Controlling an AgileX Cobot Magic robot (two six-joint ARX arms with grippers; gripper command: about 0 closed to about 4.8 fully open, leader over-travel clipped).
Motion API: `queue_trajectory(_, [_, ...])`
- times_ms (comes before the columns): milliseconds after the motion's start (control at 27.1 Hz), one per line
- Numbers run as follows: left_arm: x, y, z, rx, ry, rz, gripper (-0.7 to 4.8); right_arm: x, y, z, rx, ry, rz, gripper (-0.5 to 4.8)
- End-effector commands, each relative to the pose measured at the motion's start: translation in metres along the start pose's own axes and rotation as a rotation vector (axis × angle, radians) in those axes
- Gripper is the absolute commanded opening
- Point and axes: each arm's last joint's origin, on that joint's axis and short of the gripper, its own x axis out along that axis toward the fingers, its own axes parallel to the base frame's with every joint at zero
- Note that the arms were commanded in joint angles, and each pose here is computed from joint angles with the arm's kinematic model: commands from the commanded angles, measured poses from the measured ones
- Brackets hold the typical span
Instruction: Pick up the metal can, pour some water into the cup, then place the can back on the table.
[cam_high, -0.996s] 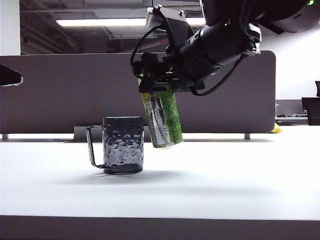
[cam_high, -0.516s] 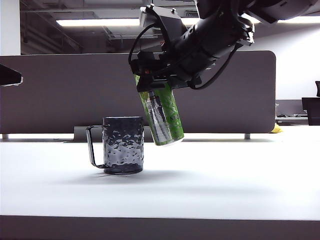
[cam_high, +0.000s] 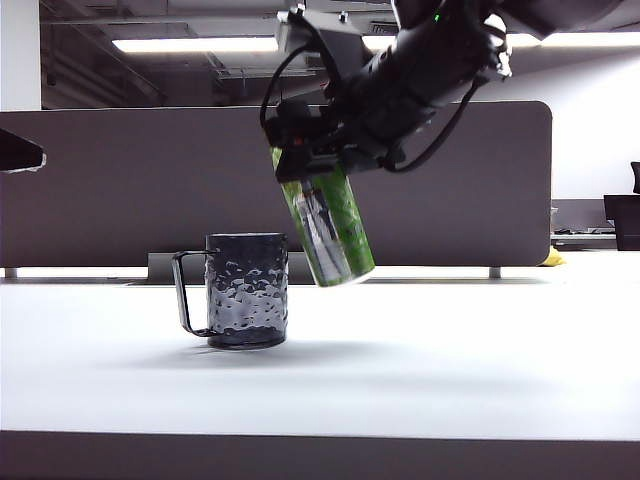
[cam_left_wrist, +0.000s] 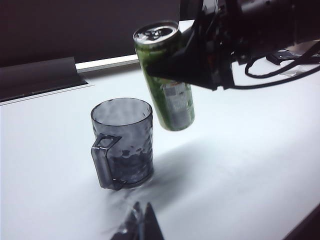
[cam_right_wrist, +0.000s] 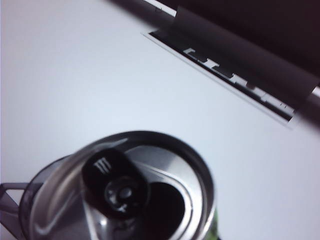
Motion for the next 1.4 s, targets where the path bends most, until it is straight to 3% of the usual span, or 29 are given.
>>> queue_trajectory(37, [0.0,0.0,0.002,0.0,-0.014,0.001,-0.05,-0.005,-0.003,0.016,-0.024,-0.071,-0.03,2.33])
queue_trajectory(885, [0.0,0.0,0.002,0.0,-0.014,0.001,-0.05,-0.007,-0.007,0.04,-0.042,-0.055,-0.022,2.33])
queue_trajectory(1401, [0.0,0.0,0.002,0.0,-0.014,0.002,-0.05,-0.007,0.003,0.041,-0.066,-0.052,0.006,2.33])
